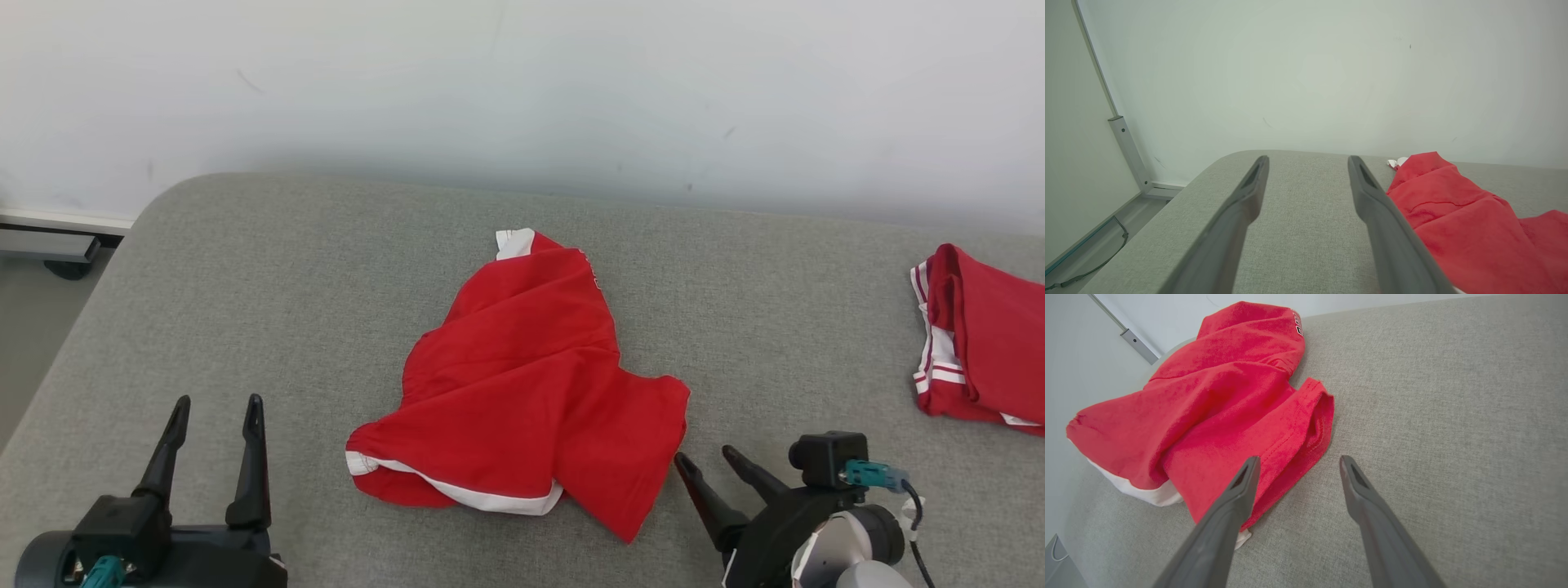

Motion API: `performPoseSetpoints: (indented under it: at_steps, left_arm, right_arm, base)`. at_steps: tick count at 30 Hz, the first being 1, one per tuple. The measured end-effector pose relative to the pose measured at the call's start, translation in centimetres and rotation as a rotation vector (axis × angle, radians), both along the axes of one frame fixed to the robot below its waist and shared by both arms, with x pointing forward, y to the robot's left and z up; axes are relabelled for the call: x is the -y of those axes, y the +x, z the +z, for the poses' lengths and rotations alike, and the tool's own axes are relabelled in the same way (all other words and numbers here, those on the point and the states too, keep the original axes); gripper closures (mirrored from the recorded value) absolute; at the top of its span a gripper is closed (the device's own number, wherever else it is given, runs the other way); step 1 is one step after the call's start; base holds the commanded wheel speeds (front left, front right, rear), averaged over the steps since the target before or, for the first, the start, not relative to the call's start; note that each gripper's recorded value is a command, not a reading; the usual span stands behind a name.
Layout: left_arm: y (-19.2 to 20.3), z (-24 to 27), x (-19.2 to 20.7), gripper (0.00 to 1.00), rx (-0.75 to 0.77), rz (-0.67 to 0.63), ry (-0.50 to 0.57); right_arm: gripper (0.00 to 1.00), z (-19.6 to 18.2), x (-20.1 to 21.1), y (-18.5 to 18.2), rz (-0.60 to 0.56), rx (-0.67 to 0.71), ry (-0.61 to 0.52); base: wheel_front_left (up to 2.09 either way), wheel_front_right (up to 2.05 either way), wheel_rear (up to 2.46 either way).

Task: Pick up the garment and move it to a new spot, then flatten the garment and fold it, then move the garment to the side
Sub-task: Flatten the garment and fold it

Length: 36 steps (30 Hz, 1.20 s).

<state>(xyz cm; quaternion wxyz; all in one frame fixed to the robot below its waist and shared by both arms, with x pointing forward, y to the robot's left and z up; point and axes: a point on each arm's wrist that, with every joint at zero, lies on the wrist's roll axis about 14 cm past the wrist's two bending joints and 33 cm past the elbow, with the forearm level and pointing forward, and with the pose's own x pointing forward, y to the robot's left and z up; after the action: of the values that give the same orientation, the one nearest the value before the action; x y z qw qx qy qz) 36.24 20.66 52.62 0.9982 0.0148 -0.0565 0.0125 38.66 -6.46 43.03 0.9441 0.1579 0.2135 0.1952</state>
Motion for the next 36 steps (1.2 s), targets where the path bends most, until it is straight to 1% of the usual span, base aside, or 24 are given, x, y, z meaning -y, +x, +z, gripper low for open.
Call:
performPoseSetpoints:
  at_steps: [8, 14, 21, 22, 23, 24, 25, 29, 36]
  left_arm:
    - [-0.4, -0.1, -0.8, 0.00, 0.002, 0.027, -0.003]
    - [-0.7, -0.3, -0.9, 0.00, 0.000, 0.031, -0.012]
    - [-1.1, -0.6, -1.2, 0.00, -0.008, 0.040, -0.011]
    - [-1.2, -0.6, -1.3, 0.00, -0.007, 0.044, -0.012]
    - [-1.3, -0.6, -1.3, 0.00, -0.006, 0.046, -0.012]
    - [-1.3, -0.6, -1.3, 0.00, -0.006, 0.044, -0.015]
    - [-1.4, -0.6, -1.3, 0.00, -0.005, 0.047, -0.015]
    - [-1.4, -0.6, -1.3, 0.00, -0.006, 0.047, -0.018]
    - [-1.1, -0.9, -0.8, 0.00, -0.011, 0.033, -0.026]
  right_arm:
    - [0.00, -0.7, -1.8, -0.7, 0.045, -0.066, 0.048]
    - [0.00, -1.6, -2.9, -1.1, 0.078, -0.103, 0.054]
    - [0.00, -2.1, -4.2, -0.9, 0.108, -0.114, 0.052]
    - [0.16, -2.1, -4.4, -0.9, 0.113, -0.113, 0.054]
    - [0.45, -2.0, -4.6, -0.9, 0.119, -0.111, 0.055]
    - [0.87, -2.0, -4.8, -0.9, 0.123, -0.107, 0.054]
    - [1.00, -2.0, -5.0, -0.9, 0.128, -0.106, 0.055]
    - [1.00, -2.1, -5.0, -0.9, 0.130, -0.107, 0.056]
    - [1.00, -0.3, -2.3, 1.2, 0.064, -0.029, 0.069]
  base:
    - [0.00, 0.00, 0.00]
    - [0.00, 0.00, 0.00]
    - [0.00, 0.00, 0.00]
    - [0.00, 0.00, 0.00]
    - [0.00, 0.00, 0.00]
    - [0.00, 0.00, 0.00]
    - [0.00, 0.00, 0.00]
    - [0.00, 0.00, 0.00]
    - [0.00, 0.00, 0.00]
